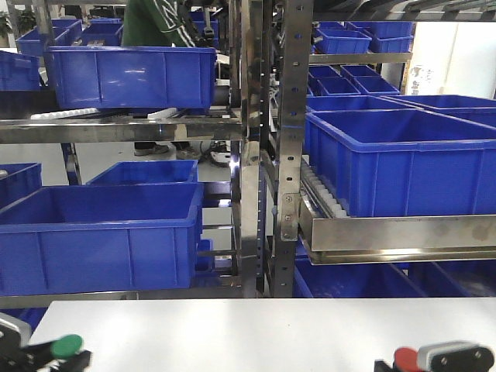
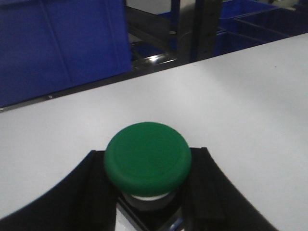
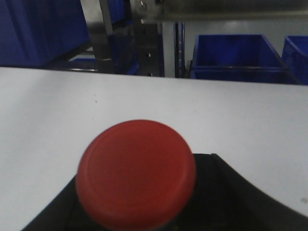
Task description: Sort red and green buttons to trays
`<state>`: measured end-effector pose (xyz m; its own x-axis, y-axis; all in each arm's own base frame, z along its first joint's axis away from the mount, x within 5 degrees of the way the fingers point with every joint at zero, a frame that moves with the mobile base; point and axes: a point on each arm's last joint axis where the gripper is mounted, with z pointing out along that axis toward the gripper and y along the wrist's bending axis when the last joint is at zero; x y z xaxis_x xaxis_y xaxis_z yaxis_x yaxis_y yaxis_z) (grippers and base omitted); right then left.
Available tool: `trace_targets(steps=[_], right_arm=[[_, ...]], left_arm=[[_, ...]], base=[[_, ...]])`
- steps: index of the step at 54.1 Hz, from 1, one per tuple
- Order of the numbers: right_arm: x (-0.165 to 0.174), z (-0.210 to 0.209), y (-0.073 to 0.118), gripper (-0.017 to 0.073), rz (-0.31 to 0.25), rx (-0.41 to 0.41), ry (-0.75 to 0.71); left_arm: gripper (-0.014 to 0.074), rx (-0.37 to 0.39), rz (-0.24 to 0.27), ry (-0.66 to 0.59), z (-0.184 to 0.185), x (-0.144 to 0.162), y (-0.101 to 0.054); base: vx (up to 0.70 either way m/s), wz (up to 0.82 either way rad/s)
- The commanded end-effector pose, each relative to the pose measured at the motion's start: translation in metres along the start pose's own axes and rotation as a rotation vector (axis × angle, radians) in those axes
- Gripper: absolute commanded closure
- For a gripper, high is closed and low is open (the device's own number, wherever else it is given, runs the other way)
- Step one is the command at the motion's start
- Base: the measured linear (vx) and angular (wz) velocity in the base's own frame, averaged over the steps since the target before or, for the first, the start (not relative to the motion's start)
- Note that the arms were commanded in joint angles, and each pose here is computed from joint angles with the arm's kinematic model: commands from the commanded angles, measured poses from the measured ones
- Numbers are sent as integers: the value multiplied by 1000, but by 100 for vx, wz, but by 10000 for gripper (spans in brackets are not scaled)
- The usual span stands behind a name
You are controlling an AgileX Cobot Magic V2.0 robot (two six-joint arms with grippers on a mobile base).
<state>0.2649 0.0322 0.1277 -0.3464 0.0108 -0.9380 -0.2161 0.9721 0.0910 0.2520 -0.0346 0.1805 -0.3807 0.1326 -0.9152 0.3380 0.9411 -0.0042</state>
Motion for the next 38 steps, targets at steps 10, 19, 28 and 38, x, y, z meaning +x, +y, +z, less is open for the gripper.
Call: trace_targets(steps=[10, 19, 28, 38], right_arm=[[-85, -77, 16, 559, 10, -2, -135], [-106, -135, 23, 559, -53, 49, -172], [-117, -174, 27, 559, -60, 81, -288], [-121, -187, 30, 559, -118, 82, -344]], left_arm=[[593, -185, -35, -150, -86, -56, -3], [593, -277, -21, -228, -135, -66, -8], [593, -316, -17, -299, -163, -69, -12], [592, -318, -12, -348, -173, -71, -15]], base=[[0, 0], [0, 0], [0, 0], [0, 0]])
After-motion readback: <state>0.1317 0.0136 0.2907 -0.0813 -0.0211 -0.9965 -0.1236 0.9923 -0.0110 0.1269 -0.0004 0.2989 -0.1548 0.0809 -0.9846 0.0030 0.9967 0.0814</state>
